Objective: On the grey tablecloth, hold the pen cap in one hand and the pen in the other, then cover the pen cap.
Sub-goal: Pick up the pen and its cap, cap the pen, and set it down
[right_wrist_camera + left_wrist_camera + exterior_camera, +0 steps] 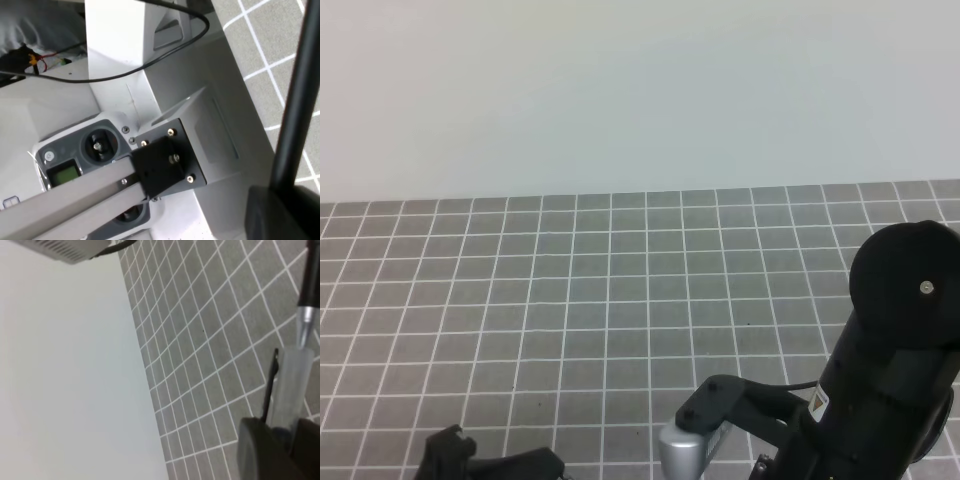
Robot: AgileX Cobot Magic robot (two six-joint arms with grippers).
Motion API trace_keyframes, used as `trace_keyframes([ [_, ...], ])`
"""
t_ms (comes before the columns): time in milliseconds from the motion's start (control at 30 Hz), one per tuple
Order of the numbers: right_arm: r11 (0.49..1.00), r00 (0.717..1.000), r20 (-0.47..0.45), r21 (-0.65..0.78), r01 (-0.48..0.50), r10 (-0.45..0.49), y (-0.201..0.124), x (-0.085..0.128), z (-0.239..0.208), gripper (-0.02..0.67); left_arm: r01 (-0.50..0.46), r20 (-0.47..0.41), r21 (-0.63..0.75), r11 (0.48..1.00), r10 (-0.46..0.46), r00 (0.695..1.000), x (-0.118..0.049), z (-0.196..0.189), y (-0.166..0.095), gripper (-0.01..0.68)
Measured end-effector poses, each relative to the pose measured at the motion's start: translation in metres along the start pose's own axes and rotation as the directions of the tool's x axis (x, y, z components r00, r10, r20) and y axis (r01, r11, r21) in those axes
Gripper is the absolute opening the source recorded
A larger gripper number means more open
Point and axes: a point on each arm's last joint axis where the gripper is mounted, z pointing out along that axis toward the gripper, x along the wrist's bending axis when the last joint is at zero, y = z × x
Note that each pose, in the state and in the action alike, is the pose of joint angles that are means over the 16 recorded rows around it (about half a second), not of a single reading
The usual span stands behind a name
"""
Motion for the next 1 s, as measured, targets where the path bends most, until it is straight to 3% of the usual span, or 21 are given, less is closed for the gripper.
trace_keyframes([
  [300, 1.000, 1.000, 0.005, -0.009, 0.004, -0.004, -0.0010, 0.0025, -0.0033, 0.062, 0.027, -0.019, 0.029, 0.999, -0.026, 0.999, 0.0020, -0.0001, -0.0042, 0.055],
  [633, 0.999, 1.000, -0.003, -0.033, 0.026, -0.026, -0.0015, 0.0074, -0.0079, 0.066, -0.006, -0.021, 0.041, 0.999, 0.007, 1.000, 0.0024, -0.0002, -0.0060, 0.035],
  [1000, 0.998, 0.999, -0.018, -0.045, 0.044, -0.044, -0.0005, 0.0091, -0.0082, 0.066, -0.035, -0.027, 0.037, 0.999, 0.036, 0.999, 0.0031, -0.0002, -0.0056, 0.059],
])
